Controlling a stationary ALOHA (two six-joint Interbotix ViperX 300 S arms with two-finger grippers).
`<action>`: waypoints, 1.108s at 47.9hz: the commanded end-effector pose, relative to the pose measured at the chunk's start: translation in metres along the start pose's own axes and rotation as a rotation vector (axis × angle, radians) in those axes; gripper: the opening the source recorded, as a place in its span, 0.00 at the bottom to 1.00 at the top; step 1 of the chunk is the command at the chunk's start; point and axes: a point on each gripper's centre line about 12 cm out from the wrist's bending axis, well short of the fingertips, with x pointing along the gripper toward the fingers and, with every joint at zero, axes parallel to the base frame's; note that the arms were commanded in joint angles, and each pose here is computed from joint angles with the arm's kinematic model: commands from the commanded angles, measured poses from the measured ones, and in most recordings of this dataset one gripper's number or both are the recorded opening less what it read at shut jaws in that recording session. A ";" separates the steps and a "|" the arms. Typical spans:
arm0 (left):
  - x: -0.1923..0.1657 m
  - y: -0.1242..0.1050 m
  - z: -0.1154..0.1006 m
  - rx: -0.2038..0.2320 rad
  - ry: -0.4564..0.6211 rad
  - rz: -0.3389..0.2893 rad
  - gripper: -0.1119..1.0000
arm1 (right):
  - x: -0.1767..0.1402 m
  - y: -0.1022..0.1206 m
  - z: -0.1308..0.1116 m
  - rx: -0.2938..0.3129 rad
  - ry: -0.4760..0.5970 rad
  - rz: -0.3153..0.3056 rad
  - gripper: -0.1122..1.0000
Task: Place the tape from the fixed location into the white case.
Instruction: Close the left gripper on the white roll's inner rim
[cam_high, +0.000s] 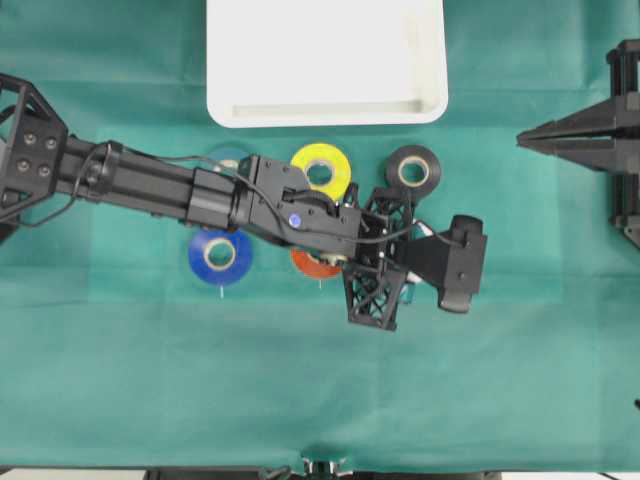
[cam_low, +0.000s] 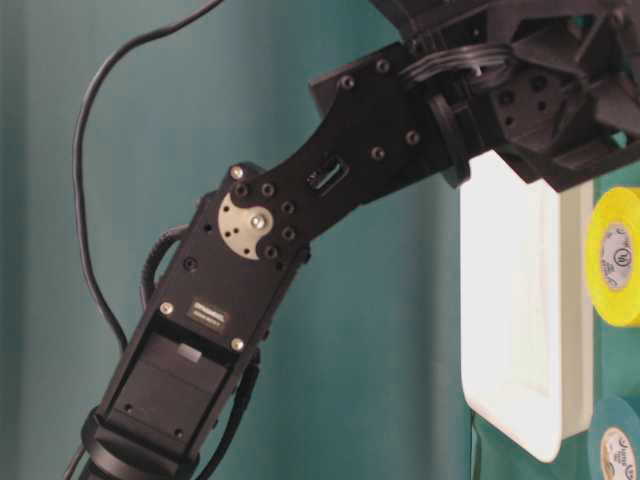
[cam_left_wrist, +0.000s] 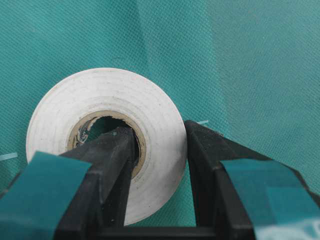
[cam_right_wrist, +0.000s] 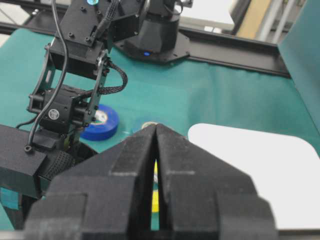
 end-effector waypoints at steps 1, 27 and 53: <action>-0.014 -0.002 0.008 0.008 -0.025 0.001 0.35 | 0.002 0.000 0.012 -0.003 -0.028 -0.002 0.10; -0.016 -0.002 0.009 0.008 -0.028 0.001 0.35 | 0.002 0.000 0.011 -0.001 -0.025 -0.002 0.10; -0.032 -0.003 0.018 0.007 -0.049 0.000 0.35 | 0.002 0.000 0.012 -0.003 -0.025 -0.002 0.10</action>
